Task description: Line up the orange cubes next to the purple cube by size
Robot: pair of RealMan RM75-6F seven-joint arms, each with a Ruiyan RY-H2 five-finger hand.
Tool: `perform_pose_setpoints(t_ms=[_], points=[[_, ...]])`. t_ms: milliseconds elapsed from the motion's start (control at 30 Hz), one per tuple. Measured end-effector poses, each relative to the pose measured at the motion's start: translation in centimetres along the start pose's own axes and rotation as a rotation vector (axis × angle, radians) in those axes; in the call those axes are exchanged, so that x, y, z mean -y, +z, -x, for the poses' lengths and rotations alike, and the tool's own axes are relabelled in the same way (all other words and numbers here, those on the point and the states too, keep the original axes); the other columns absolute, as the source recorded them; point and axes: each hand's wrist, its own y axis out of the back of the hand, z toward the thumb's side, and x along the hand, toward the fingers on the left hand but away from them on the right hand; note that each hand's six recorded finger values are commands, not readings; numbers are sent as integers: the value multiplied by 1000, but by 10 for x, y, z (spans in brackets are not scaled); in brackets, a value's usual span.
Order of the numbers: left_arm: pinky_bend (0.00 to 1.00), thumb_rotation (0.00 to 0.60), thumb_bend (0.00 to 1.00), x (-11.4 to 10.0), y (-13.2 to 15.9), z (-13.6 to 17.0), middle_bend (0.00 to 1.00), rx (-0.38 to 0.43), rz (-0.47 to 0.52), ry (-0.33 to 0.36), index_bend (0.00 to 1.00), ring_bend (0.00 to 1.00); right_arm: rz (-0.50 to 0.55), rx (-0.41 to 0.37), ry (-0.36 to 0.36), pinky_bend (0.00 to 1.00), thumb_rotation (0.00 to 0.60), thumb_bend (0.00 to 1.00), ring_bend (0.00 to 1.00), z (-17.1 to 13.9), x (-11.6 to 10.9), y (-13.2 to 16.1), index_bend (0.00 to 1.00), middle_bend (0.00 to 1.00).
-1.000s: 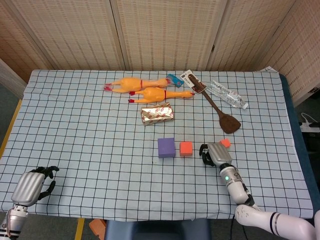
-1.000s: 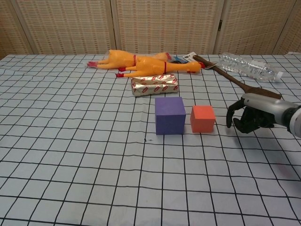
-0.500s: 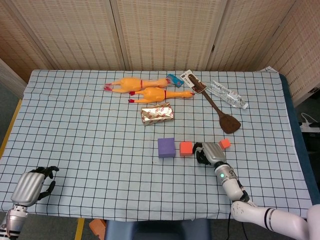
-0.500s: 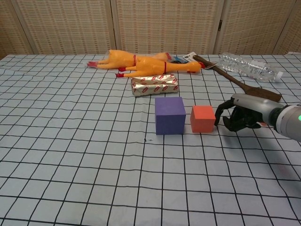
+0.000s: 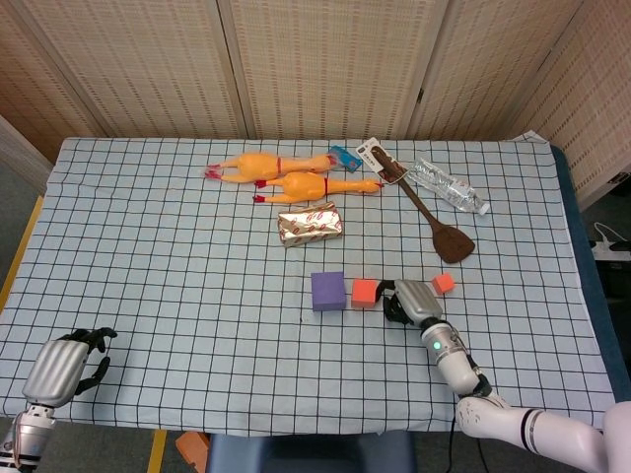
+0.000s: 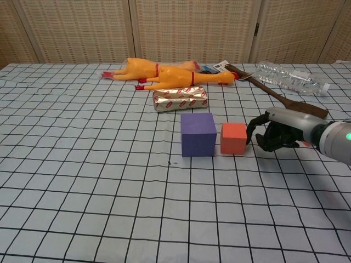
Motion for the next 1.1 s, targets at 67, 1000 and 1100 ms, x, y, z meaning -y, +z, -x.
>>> perform_pose_setpoints(t_ms=[67,1000,1100], points=[[552,600,449,0,0,0,496,-1,0,0,360,399,2,-5,-4,928,600,644,952,1,0,-1,471,966],[552,600,449,1,1,0,497,4,-3,-7,360,398,-26,-29,-72,928,600,643,952,17,0,-3,488,966],[552,600,450,1,1,0,497,4,-1,-6,360,399,-22,-35,-78,928,600,644,952,20,1,-1,488,966]])
